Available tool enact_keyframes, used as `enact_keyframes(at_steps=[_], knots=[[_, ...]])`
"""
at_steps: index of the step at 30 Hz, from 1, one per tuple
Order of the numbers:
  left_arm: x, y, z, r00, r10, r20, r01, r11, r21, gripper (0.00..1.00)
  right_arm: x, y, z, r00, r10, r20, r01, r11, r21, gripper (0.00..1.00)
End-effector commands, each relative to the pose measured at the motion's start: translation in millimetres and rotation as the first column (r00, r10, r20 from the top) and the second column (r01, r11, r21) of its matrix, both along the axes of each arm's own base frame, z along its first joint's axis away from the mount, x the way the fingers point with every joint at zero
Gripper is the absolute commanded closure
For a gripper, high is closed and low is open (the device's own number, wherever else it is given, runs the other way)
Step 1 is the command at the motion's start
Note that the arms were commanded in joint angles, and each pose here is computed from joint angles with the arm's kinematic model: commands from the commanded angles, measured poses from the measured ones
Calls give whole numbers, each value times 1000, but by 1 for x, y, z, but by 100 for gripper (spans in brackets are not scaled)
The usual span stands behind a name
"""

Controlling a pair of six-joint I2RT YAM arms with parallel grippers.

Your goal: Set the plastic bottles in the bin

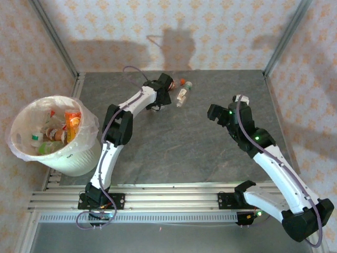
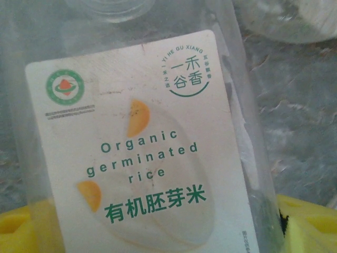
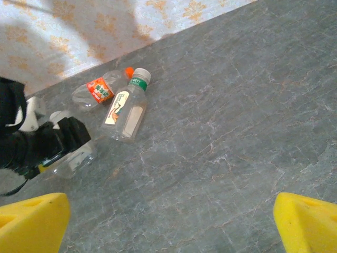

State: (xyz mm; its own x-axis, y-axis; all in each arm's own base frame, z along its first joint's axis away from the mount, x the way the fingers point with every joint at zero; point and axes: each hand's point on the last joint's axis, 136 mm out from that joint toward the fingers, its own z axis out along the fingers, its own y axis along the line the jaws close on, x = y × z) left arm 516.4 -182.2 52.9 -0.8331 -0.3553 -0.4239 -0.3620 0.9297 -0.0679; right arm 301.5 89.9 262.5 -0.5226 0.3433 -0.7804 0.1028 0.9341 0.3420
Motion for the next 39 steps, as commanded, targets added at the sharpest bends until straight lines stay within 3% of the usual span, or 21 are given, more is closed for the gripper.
enact_keyframes(at_steps=[1,3,6,9,12,19,23,25,28,31,34,39], knots=[[-4,14,41,996,-1,90,-1,1000,19,21,3,-1,-4,1000,-9,-3,9,1000,-8,1],[-16,16,52,995,-19,99,18,1000,3,23,3,-1,-5,1000,-5,-4,5,1000,-9,1],[-34,-3,86,973,-151,177,161,986,-41,24,4,-1,-5,1000,-6,-1,6,1000,-12,1],[-59,-13,137,922,-279,269,289,957,3,25,6,-1,-5,1000,-6,11,6,1000,-12,1],[-83,-5,185,886,-321,335,319,946,62,26,10,1,-2,999,-8,31,8,1000,1,1],[-148,94,308,877,-172,448,45,958,282,28,21,6,5,998,-13,61,11,1000,23,1],[-190,172,361,852,-50,521,-219,869,443,28,26,10,5,999,-3,51,2,1000,25,1],[-212,214,375,837,51,545,-334,837,433,29,29,15,5,999,9,45,-11,999,32,1],[-247,261,390,770,171,615,-499,762,413,31,34,22,5,999,33,28,-34,998,44,1],[-284,297,383,705,299,643,-623,694,361,32,39,29,8,999,47,23,-48,997,68,1],[-305,314,360,686,381,620,-656,693,300,32,44,37,14,997,70,23,-72,994,88,1],[-342,333,329,688,479,545,-697,646,312,31,49,44,23,994,104,28,-106,991,78,1]])
